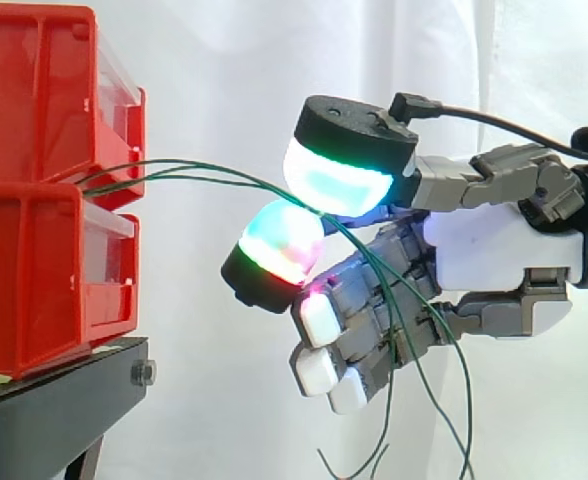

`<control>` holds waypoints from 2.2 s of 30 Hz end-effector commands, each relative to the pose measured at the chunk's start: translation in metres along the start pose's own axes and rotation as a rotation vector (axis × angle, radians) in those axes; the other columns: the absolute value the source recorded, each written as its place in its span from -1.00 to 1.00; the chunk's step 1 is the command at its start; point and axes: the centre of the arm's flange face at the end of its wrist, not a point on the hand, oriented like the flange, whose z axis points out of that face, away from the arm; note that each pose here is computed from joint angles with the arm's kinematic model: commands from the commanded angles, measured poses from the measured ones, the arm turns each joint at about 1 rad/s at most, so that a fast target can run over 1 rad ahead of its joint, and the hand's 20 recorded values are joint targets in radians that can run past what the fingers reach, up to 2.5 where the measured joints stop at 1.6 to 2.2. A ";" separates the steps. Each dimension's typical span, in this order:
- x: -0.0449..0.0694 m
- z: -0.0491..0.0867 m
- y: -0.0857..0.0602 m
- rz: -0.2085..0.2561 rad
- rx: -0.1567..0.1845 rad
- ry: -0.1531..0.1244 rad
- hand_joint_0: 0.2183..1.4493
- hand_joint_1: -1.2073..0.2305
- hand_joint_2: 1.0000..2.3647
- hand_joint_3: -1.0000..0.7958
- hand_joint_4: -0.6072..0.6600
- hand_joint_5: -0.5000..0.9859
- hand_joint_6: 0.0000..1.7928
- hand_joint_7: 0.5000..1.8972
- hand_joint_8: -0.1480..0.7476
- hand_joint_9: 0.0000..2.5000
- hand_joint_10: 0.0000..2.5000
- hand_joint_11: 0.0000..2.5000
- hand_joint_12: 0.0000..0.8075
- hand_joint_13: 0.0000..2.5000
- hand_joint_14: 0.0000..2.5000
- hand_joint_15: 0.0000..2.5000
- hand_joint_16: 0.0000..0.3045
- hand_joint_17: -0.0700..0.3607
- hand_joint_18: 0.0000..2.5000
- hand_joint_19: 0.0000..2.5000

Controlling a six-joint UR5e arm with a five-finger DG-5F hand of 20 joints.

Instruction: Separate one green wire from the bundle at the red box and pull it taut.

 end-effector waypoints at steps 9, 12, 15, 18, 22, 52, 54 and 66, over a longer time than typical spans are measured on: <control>-0.002 0.001 0.002 0.002 -0.002 -0.002 -0.23 -0.42 -0.98 -0.23 0.09 -0.58 0.05 -0.27 0.04 -0.28 -0.98 -0.51 -0.08 -0.26 -0.99 -0.61 -0.67 -0.15 -0.32 -0.65; -0.002 0.000 0.004 0.000 0.000 -0.002 -0.17 -0.50 -0.98 -0.24 0.08 -0.58 0.06 -0.25 0.04 -0.29 -0.98 -0.50 -0.09 -0.26 -0.99 -0.61 -0.67 -0.15 -0.31 -0.65; -0.004 0.000 0.004 -0.001 0.003 -0.002 -0.17 -0.51 -0.99 -0.34 0.13 -0.58 0.06 -0.35 0.02 -0.28 -0.98 -0.51 -0.09 -0.25 -0.99 -0.60 -0.67 -0.16 -0.31 -0.66; -0.004 -0.001 0.004 -0.002 0.006 -0.002 -0.30 -0.43 -1.00 -0.44 0.21 -0.57 0.05 -0.34 0.04 -0.25 -0.99 -0.50 -0.10 -0.24 -0.99 -0.60 -0.68 -0.16 -0.30 -0.65; -0.005 -0.001 0.007 -0.002 0.002 -0.003 -0.43 -0.25 -1.00 -0.44 0.23 -0.56 0.04 -0.32 0.05 -0.23 -0.98 -0.50 -0.07 -0.24 -0.99 -0.60 -0.66 -0.13 -0.29 -0.64; -0.006 0.000 0.013 -0.002 -0.005 0.005 -0.24 -0.42 -0.99 -0.34 0.15 -0.57 0.05 -0.31 0.04 -0.25 -0.99 -0.49 -0.08 -0.24 -0.99 -0.60 -0.66 -0.14 -0.29 -0.63; -0.006 0.001 0.012 -0.003 -0.004 0.005 -0.24 -0.40 -0.99 -0.38 0.17 -0.57 0.05 -0.31 0.04 -0.25 -0.98 -0.50 -0.09 -0.23 -0.99 -0.59 -0.66 -0.14 -0.29 -0.63; -0.006 0.001 0.012 -0.003 -0.002 0.001 -0.37 -0.22 -1.00 -0.44 0.22 -0.57 0.04 -0.35 0.04 -0.23 -0.99 -0.48 -0.08 -0.22 -0.98 -0.58 -0.66 -0.13 -0.28 -0.63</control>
